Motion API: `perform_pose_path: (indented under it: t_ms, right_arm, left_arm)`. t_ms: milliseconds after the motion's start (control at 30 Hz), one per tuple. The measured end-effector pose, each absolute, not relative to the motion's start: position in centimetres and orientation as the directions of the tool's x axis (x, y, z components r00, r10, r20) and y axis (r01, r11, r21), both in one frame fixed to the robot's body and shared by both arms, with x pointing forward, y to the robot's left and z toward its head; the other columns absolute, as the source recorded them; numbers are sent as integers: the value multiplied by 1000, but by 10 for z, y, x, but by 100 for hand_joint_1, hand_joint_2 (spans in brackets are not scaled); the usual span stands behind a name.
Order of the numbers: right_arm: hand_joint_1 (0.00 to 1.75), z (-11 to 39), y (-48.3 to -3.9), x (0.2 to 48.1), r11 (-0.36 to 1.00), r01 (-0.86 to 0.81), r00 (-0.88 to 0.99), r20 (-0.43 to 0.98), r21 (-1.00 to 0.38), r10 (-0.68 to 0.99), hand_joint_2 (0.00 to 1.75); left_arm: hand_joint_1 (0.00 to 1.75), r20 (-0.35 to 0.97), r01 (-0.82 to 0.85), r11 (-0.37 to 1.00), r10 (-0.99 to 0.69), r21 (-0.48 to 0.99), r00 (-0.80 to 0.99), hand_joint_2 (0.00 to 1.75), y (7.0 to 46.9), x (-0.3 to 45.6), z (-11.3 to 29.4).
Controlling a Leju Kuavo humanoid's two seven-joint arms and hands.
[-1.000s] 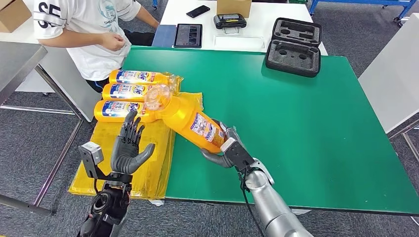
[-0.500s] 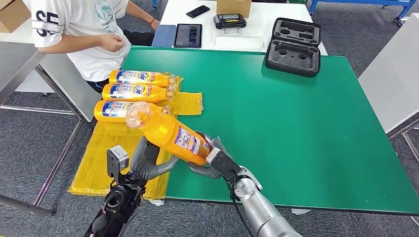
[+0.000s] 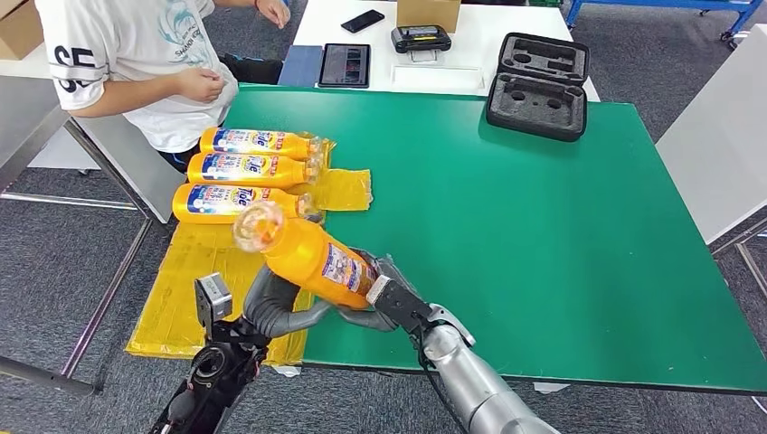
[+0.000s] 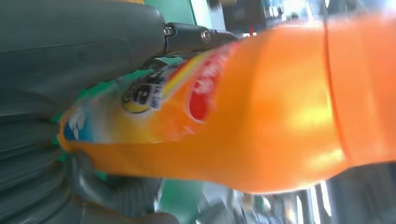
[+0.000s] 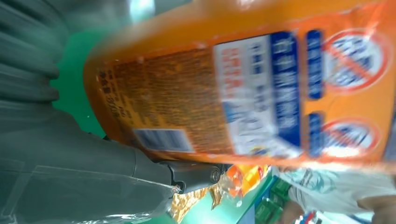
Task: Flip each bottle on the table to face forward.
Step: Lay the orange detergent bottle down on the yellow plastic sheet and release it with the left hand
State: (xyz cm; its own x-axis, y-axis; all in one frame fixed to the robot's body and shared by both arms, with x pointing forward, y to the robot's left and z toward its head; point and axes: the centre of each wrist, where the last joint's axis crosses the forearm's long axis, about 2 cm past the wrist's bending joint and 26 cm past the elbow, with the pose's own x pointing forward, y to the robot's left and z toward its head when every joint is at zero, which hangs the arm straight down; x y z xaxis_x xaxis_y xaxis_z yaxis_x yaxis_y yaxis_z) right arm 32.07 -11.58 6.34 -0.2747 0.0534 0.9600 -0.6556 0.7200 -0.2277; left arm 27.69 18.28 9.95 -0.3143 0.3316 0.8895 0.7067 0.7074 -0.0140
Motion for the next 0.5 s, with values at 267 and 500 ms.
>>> perform_pose_path:
  t_ms: [267, 500]
  right_arm:
    - [175, 62, -112, 320, 676, -687, -287, 954, -267, 85, 175]
    - [175, 56, -109, 315, 632, -719, -274, 953, -290, 127, 175]
  left_arm:
    - [0, 868, 819, 559, 463, -127, -181, 175, 188, 279, 97]
    - [0, 877, 824, 537, 468, -180, -113, 175, 191, 284, 96]
